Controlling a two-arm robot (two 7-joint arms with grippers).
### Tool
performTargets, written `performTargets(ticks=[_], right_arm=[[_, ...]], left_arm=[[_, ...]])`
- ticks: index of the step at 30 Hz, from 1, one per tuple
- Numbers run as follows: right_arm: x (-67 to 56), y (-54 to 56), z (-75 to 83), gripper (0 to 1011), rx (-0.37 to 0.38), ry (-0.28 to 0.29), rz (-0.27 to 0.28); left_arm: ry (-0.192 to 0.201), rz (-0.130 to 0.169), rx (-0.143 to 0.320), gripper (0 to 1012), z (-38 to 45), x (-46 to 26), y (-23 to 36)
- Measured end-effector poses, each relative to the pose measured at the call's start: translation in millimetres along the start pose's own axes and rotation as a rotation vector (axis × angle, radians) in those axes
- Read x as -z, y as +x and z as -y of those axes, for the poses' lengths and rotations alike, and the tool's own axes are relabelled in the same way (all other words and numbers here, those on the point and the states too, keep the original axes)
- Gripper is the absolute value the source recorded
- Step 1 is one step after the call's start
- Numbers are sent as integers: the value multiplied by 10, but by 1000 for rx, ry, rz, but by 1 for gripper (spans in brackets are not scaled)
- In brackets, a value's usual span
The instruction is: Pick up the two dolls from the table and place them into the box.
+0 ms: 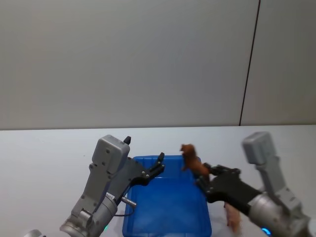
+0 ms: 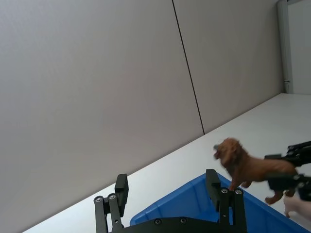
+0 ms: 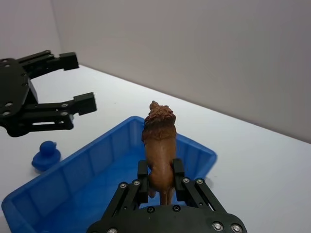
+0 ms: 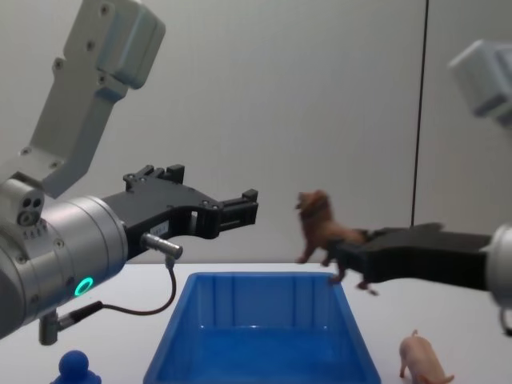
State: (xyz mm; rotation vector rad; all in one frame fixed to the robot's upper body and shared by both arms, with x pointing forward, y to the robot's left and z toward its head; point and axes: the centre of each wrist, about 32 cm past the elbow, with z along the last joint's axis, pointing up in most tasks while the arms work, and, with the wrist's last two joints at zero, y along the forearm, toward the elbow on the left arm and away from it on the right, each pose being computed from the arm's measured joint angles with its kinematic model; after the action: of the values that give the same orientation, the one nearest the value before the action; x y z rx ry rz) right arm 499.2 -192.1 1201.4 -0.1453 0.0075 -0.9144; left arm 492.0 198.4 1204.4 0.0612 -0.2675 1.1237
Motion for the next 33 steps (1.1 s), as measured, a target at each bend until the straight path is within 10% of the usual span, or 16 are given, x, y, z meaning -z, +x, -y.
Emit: performTargets(ticks=[16, 24, 33], right_arm=[[30, -103, -321, 734, -61, -49, 34], [65, -41, -230, 974, -21, -40, 69], [130, 39, 13, 1001, 46, -25, 78]], left_arm=[[0, 0, 0, 1001, 0, 0, 0], [0, 0, 0, 1001, 0, 0, 0], [0, 0, 0, 1001, 0, 0, 0]])
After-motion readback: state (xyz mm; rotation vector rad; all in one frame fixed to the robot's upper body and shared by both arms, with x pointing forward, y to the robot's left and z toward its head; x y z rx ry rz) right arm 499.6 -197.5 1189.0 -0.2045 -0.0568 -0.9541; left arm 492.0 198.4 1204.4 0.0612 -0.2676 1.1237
